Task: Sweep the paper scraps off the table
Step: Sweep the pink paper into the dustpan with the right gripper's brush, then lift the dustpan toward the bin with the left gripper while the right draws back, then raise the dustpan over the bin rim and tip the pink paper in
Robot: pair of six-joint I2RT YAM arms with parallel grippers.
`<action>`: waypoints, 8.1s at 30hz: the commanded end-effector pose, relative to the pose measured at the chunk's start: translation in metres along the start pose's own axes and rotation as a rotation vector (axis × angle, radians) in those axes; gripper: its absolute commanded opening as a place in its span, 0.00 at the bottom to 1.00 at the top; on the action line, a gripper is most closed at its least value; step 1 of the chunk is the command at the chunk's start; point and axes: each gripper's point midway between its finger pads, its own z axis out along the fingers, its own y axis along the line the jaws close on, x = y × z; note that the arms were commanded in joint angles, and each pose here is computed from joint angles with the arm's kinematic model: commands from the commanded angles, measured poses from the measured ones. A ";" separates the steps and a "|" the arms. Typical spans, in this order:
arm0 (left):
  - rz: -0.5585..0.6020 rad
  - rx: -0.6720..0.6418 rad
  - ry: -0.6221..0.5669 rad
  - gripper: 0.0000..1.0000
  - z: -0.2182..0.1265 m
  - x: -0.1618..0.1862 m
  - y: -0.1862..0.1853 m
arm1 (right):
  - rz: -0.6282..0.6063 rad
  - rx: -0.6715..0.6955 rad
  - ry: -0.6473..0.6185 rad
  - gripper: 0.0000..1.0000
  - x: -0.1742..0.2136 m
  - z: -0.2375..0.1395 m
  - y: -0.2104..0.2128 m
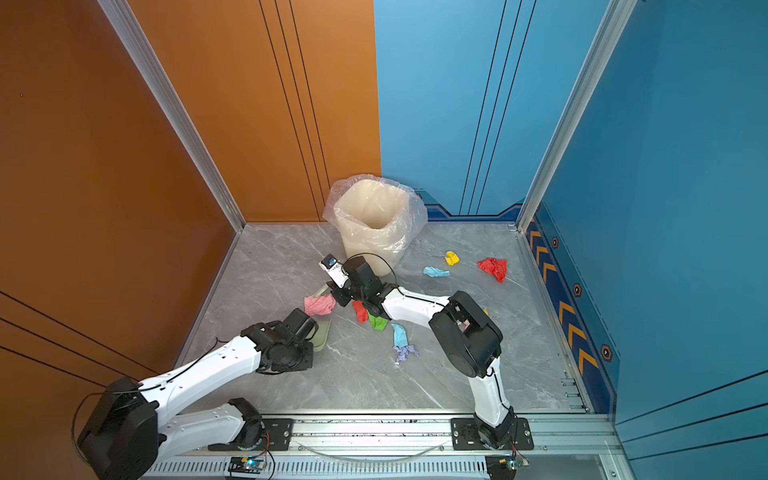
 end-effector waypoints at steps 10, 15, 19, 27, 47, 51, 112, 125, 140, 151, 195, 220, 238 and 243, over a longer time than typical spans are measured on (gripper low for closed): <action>0.011 -0.015 0.065 0.00 0.018 0.006 0.002 | -0.021 -0.112 0.149 0.00 0.044 -0.016 0.037; 0.013 -0.015 0.070 0.00 0.020 0.004 0.001 | -0.074 -0.151 0.191 0.00 0.052 -0.026 0.052; 0.006 -0.013 0.068 0.00 0.020 0.005 0.003 | -0.080 -0.198 0.212 0.00 0.059 -0.037 0.060; -0.011 -0.005 0.050 0.00 0.018 0.005 0.008 | -0.062 -0.371 0.223 0.00 0.067 -0.064 0.086; 0.030 0.078 -0.102 0.00 -0.006 -0.019 -0.008 | 0.008 -0.235 -0.008 0.00 -0.011 -0.106 0.032; 0.036 0.077 -0.138 0.00 -0.023 -0.028 -0.008 | 0.013 -0.179 -0.009 0.00 -0.021 -0.129 0.014; 0.266 0.107 -0.486 0.00 -0.231 -0.270 -0.081 | 0.243 0.041 -0.075 0.00 0.003 -0.278 -0.054; 0.288 0.136 -0.491 0.00 -0.226 -0.325 -0.110 | 0.283 0.059 -0.079 0.00 0.016 -0.282 -0.057; 0.270 0.090 -0.562 0.00 -0.215 -0.361 -0.115 | 0.288 0.047 -0.092 0.00 0.018 -0.293 -0.052; 0.376 -0.057 -0.636 0.00 -0.218 -0.374 -0.115 | 0.308 0.053 -0.109 0.00 0.018 -0.290 -0.055; 0.790 -0.630 -0.768 0.00 -0.219 -0.406 -0.151 | 0.327 0.059 -0.116 0.00 0.024 -0.282 -0.059; 1.137 -0.845 -0.686 0.00 -0.199 -0.418 -0.168 | 0.330 0.049 -0.126 0.00 0.022 -0.276 -0.062; 1.254 -0.983 -0.681 0.00 -0.216 -0.428 -0.169 | 0.334 0.054 -0.132 0.00 0.025 -0.277 -0.061; 1.251 -1.003 -0.707 0.00 -0.225 -0.432 -0.171 | 0.330 0.061 -0.137 0.00 0.025 -0.279 -0.061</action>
